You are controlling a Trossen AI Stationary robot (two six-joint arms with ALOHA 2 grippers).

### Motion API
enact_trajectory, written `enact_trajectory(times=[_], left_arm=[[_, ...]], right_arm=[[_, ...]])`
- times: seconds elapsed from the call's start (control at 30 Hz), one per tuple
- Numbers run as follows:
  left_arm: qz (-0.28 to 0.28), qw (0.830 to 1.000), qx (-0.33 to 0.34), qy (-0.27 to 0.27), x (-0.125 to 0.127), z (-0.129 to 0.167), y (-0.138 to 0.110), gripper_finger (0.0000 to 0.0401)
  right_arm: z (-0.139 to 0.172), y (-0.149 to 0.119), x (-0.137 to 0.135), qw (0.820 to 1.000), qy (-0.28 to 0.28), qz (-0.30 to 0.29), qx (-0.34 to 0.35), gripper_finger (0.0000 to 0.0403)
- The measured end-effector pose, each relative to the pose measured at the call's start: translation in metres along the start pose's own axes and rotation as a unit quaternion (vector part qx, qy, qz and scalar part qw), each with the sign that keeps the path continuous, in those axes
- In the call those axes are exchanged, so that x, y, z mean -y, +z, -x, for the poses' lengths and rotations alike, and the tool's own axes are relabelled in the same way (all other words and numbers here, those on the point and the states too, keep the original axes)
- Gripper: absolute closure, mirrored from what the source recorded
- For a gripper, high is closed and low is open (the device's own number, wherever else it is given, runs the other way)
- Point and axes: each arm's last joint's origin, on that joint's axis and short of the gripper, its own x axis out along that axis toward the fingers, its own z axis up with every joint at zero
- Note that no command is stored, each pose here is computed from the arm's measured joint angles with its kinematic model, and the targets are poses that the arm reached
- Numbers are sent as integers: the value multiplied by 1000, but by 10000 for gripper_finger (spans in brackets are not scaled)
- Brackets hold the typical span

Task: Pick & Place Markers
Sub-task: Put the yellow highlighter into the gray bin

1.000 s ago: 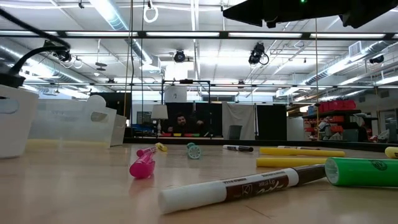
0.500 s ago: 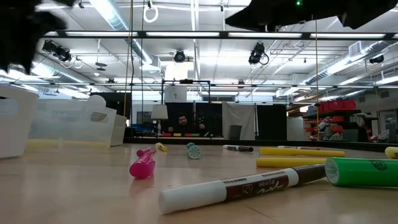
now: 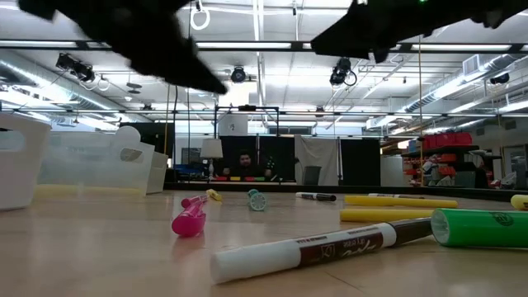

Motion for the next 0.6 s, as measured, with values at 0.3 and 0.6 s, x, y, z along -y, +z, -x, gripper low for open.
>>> enact_trajectory(times=[0.3, 0.6], left_arm=[[129, 977, 164, 39, -39, -26, 3, 293], [170, 969, 175, 36, -40, -37, -2, 293]], right_arm=[[41, -11, 11, 983, 46, -95, -152, 273], [75, -44, 35, 903, 26, -148, -403, 179]])
